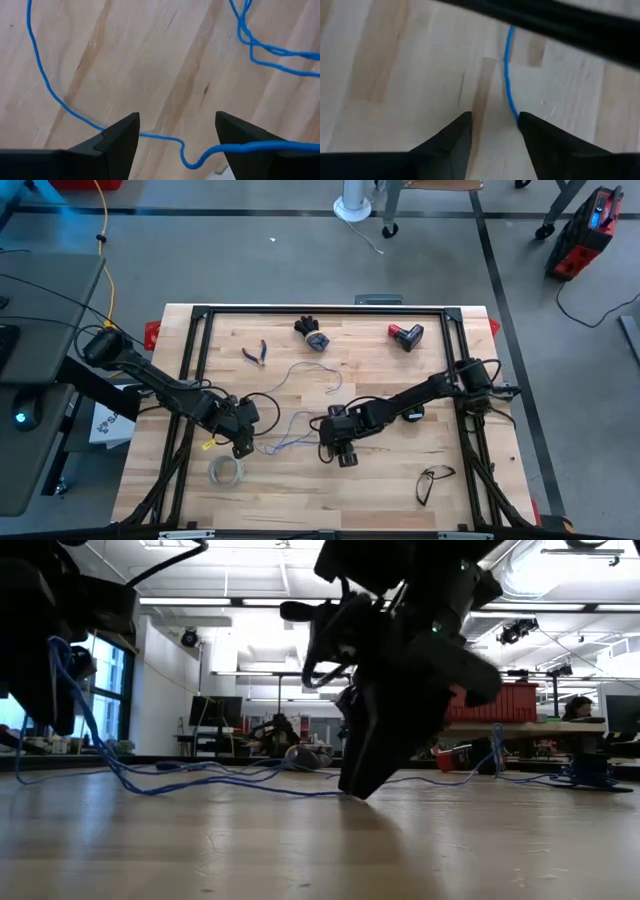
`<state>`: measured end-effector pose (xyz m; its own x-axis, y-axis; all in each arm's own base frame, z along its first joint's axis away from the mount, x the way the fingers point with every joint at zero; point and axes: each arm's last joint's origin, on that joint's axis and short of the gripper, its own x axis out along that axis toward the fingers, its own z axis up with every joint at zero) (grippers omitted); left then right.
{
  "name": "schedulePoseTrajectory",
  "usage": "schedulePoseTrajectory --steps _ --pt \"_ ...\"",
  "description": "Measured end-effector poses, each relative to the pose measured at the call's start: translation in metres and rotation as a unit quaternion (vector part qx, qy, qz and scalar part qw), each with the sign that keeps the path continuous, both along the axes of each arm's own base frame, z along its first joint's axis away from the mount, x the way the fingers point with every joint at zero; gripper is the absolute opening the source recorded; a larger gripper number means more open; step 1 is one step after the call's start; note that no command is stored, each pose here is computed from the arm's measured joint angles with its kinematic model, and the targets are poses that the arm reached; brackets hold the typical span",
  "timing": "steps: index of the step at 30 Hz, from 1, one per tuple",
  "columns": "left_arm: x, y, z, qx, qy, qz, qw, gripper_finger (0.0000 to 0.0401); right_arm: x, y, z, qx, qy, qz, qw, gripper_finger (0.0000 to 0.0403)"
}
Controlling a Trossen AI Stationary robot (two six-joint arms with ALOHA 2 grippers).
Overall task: Coil cords
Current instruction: Uncoil the blue wire from the black spool
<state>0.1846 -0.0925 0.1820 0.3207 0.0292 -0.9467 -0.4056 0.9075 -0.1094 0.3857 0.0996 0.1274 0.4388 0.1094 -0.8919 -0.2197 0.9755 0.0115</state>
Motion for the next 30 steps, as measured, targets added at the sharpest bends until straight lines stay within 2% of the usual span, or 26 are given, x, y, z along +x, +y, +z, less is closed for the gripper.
schedulePoseTrajectory --steps 7,10,12,13,17,20,25,27,30 --pt "0.000 0.000 0.000 -0.008 0.004 0.003 1.000 0.0255 0.003 0.000 -0.011 -0.009 0.003 0.005 1.000 0.0114" --pt "0.000 -0.001 0.000 -0.019 0.010 0.000 1.000 0.0255 0.003 0.000 -0.017 -0.012 0.015 0.017 1.000 0.0064" --pt "0.001 -0.002 0.006 -0.035 0.013 -0.004 0.999 0.0255 0.002 0.001 -0.018 -0.004 0.022 0.003 1.000 0.0020" --pt "0.003 -0.003 0.012 -0.042 0.005 -0.009 0.999 0.0254 0.002 0.001 -0.018 0.004 0.024 -0.005 1.000 0.0011" --pt "0.003 -0.004 0.045 -0.030 -0.028 -0.048 0.998 0.0244 0.000 0.001 -0.009 0.027 0.024 -0.025 0.999 0.0001" --pt "-0.007 0.002 0.064 0.011 0.005 -0.080 0.997 0.0240 -0.002 0.001 -0.004 0.039 0.029 -0.032 0.998 0.0000" --pt "-0.019 0.008 0.093 0.050 0.050 -0.153 0.986 0.0239 -0.003 0.000 -0.004 0.056 0.042 -0.031 0.997 0.0000" --pt "-0.016 0.007 0.099 0.050 0.032 -0.174 0.983 0.0239 -0.003 -0.001 -0.004 0.058 0.043 -0.036 0.997 0.0000" --pt "-0.003 -0.001 0.091 0.032 -0.009 -0.199 0.980 0.0239 -0.004 -0.001 -0.004 0.059 0.047 -0.040 0.996 0.0000"
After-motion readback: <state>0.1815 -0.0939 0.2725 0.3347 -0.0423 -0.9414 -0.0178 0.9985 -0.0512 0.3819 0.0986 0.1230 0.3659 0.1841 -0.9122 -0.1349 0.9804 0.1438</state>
